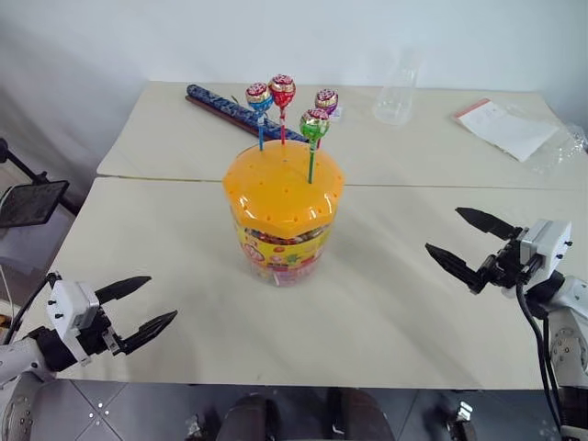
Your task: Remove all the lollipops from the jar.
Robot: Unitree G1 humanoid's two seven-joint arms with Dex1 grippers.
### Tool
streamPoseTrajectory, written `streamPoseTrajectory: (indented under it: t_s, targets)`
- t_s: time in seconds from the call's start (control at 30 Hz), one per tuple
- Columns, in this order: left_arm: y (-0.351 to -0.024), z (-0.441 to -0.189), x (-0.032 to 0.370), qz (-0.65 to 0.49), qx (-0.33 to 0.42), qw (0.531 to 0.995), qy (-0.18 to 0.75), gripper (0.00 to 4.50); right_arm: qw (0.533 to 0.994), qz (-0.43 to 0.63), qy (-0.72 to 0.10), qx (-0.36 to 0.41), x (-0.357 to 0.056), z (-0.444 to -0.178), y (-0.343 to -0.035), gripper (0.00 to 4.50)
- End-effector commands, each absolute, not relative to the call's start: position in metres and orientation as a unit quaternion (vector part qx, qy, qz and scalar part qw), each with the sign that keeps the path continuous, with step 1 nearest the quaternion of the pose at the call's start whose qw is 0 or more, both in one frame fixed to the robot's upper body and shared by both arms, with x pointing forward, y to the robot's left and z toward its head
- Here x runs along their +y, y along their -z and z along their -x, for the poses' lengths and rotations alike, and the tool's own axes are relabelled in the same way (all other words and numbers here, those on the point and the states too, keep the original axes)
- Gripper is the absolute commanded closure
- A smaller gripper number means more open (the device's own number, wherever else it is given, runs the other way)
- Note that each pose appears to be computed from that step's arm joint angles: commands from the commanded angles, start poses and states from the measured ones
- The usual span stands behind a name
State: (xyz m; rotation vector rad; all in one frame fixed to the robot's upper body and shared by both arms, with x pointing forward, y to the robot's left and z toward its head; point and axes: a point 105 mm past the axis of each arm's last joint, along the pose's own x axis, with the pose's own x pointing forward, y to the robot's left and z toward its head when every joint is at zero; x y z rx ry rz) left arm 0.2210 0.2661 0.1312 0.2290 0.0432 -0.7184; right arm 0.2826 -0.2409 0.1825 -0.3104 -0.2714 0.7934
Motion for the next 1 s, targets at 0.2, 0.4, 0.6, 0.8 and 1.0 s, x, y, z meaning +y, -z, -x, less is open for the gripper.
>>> streamPoseTrajectory:
  t_s: [0.2,0.4,0.6,0.8,1.0]
  targets:
    - [-0.177,-0.233,0.266,-0.035,-0.040,0.927,0.372,0.04,0.879,0.125,-0.418,-0.193,-0.232,-0.269,-0.212,0.00]
    - [-0.232,-0.239,0.264,0.127,-0.099,0.877,0.452,0.04,0.846,0.042,-0.437,-0.303,-0.200,-0.226,-0.268,0.00]
    - [-0.257,-0.271,0.236,0.114,-0.135,0.843,0.507,0.04,0.840,0.019,-0.438,-0.320,-0.187,-0.198,-0.284,0.00]
    - [-0.275,-0.304,0.192,0.101,-0.125,0.808,0.566,0.04,0.839,0.019,-0.437,-0.323,-0.179,-0.194,-0.281,0.00]
    - [-0.307,-0.323,0.141,0.085,-0.157,0.744,0.644,0.21,0.844,0.019,-0.419,-0.335,-0.171,-0.192,-0.288,0.00]
